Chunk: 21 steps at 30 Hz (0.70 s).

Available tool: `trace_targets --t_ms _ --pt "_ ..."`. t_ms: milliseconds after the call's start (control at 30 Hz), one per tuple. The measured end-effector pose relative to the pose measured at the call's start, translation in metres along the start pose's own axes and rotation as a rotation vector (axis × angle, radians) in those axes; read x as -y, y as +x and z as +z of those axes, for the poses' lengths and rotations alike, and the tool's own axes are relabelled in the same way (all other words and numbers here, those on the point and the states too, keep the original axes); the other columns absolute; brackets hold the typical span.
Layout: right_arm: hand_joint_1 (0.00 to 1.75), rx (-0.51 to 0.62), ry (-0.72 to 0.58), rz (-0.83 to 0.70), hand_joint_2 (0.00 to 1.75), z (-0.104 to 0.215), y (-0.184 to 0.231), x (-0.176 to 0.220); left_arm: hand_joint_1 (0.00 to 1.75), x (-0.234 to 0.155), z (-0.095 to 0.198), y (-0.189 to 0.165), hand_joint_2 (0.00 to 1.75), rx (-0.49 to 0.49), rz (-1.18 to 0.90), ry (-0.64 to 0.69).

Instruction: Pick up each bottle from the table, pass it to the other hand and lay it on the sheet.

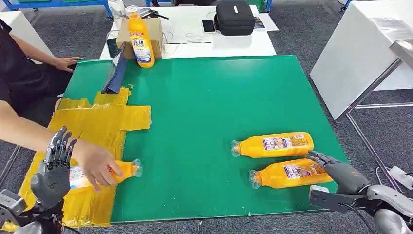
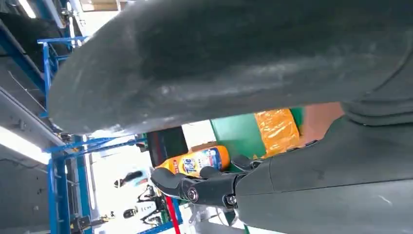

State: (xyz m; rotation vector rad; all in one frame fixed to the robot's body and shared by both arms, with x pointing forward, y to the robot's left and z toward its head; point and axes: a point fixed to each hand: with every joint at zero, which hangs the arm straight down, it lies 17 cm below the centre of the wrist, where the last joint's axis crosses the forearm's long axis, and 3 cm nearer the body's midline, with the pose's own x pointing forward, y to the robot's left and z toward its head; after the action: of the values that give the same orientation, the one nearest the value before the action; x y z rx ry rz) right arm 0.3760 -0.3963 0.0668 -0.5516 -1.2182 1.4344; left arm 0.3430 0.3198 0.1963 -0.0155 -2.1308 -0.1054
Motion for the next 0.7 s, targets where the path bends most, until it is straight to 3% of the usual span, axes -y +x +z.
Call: trace_targets --t_ms 700 --pt "0.0 -0.013 0.011 0.083 1.75 -0.027 0.005 -0.023 0.0 0.004 -0.007 -0.003 0.0 -0.001 0.026 -0.003"
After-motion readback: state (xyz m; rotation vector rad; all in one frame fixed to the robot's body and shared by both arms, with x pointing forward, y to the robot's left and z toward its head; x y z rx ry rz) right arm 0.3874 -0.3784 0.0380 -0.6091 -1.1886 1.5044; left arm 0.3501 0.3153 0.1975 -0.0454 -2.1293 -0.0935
